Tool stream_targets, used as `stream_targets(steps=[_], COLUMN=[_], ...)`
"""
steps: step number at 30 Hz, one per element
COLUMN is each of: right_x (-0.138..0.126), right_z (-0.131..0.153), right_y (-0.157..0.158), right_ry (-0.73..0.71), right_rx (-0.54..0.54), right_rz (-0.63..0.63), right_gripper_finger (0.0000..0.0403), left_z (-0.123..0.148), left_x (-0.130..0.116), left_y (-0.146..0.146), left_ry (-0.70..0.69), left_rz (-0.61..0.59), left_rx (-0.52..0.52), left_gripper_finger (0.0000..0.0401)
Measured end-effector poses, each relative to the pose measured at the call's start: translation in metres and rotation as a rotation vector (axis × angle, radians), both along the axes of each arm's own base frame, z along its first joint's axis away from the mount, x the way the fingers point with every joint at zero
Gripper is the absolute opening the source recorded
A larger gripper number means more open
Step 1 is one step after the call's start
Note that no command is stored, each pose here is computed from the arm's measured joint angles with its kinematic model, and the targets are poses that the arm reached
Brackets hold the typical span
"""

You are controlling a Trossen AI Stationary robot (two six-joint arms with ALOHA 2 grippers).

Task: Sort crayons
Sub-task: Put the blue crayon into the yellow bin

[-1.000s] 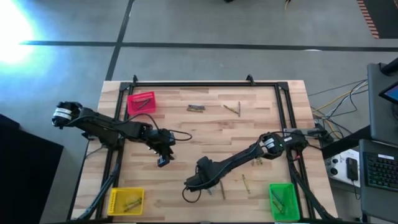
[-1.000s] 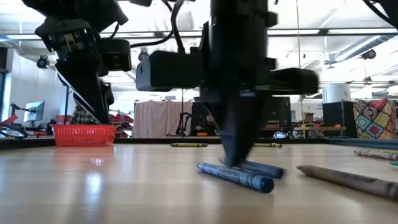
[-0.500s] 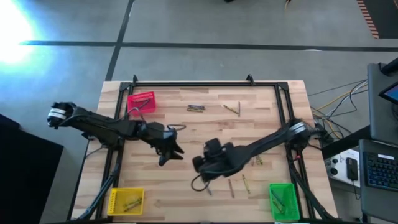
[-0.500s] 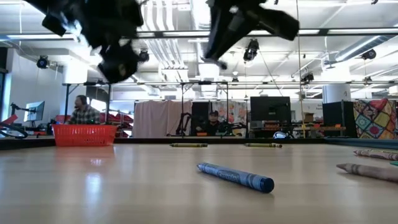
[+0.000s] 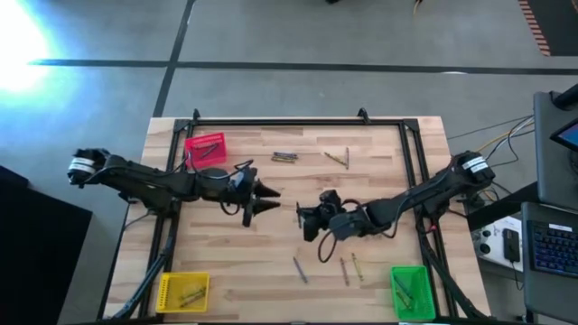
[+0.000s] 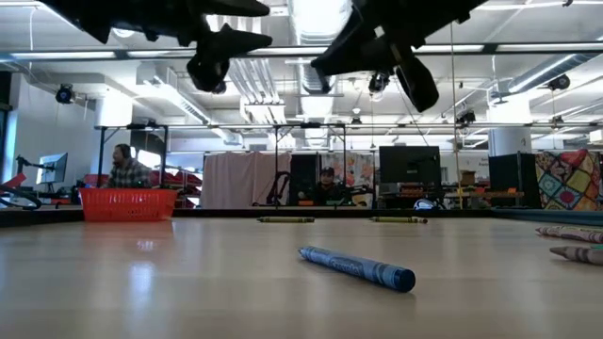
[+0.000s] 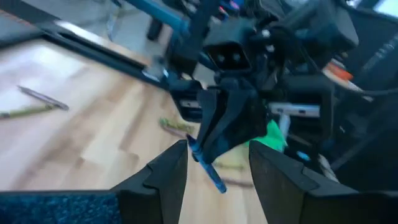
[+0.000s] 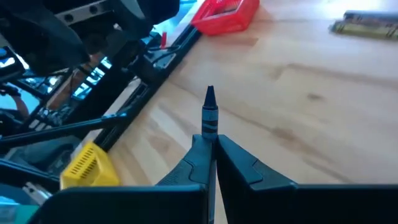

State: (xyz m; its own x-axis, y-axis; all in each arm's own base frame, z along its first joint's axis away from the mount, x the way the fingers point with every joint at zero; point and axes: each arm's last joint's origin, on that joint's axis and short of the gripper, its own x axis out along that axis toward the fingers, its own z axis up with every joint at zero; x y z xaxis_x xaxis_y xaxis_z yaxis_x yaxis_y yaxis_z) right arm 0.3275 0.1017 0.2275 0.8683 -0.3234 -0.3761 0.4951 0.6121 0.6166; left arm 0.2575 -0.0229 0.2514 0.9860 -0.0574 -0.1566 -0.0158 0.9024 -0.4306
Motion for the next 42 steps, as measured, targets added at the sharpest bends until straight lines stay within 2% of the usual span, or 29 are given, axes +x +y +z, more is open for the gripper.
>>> stream_targets(steps=[6, 14, 17, 21, 26, 34, 42], right_x=[-0.009, -0.014, -0.024, -0.041, -0.053, -0.039, -0.018], right_z=[0.007, 0.022, 0.022, 0.019, 0.023, 0.046, 0.043], right_y=[-0.018, -0.069, -0.088, -0.106, -0.121, -0.123, -0.125], right_ry=[0.04, 0.045, -0.024, -0.164, -0.257, -0.299, -0.273], right_rx=[-0.112, -0.167, -0.148, -0.118, -0.108, -0.204, -0.193], right_rz=[0.07, 0.186, 0.224, 0.314, 0.321, 0.34, 0.365], right_gripper_finger=[0.0009, 0.0009, 0.0009, 0.0009, 0.0009, 0.0009, 0.0009], left_z=[0.008, 0.0, 0.005, 0.013, 0.02, 0.01, 0.02], left_x=[0.019, 0.052, 0.059, 0.058, 0.058, 0.064, 0.063], left_y=[0.003, 0.013, 0.018, 0.021, 0.022, 0.024, 0.029], left_ry=[-0.019, 0.068, 0.053, 0.068, 0.051, 0.077, 0.011], left_rz=[0.084, 0.143, 0.202, 0.296, 0.312, 0.28, 0.237], left_rx=[-0.067, -0.132, -0.162, -0.147, -0.157, -0.166, -0.13], left_gripper_finger=[0.0155, 0.0155, 0.016, 0.0176, 0.0202, 0.0229, 0.0212])
